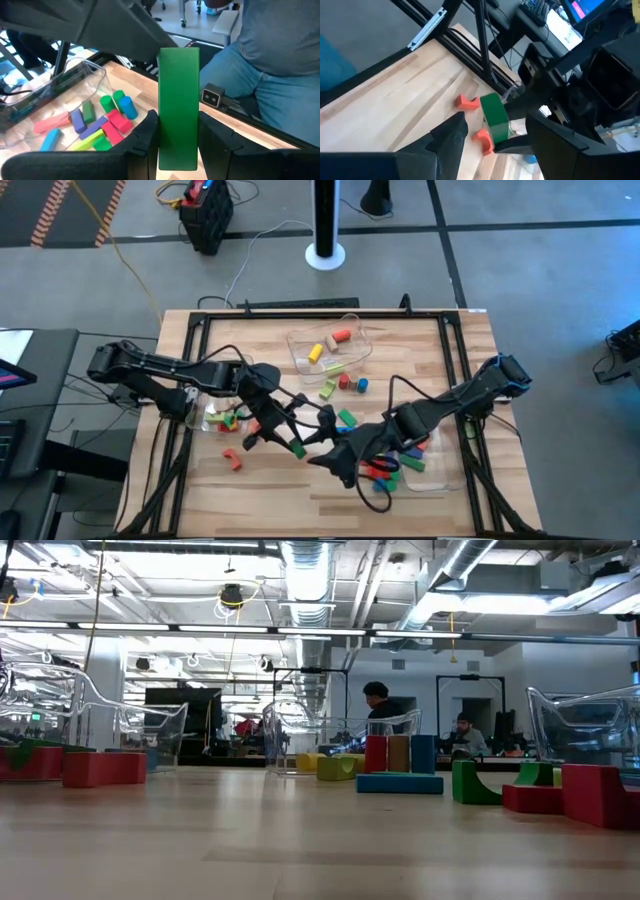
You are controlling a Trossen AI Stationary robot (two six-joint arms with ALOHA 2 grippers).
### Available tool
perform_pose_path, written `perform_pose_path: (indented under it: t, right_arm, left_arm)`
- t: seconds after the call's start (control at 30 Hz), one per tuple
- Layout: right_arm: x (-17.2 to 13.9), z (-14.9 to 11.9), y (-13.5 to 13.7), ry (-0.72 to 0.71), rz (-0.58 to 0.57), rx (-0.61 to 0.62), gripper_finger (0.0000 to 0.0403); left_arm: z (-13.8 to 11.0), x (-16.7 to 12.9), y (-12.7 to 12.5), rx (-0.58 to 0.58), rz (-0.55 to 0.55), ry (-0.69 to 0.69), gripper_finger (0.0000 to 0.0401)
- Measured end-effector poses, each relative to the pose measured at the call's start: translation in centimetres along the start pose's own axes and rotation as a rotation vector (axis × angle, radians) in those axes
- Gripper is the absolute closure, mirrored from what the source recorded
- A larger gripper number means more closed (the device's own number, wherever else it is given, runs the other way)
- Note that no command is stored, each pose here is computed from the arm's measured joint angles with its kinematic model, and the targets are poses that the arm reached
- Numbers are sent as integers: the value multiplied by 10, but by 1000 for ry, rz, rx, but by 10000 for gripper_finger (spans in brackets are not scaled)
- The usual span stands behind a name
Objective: Sort blocks by size
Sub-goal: Put the green rectangular block into the right transparent bin
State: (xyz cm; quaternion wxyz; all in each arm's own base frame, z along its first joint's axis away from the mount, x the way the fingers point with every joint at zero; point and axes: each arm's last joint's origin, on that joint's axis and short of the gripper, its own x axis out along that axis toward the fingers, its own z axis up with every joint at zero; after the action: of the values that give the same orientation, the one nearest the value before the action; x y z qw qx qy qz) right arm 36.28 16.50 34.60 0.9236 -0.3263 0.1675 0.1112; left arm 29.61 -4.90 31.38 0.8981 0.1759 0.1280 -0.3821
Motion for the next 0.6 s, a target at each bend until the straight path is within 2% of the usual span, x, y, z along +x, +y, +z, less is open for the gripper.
perform_pose_path:
  t: [0.27, 0.6]
  right_arm:
    - [9, -10, 0, -49, 5, 8, 165]
    - [8, -7, -2, -77, -12, -27, 228]
  left_arm:
    - [3, 0, 2, 8, 14, -27, 301]
    - [4, 0, 2, 0, 10, -43, 301]
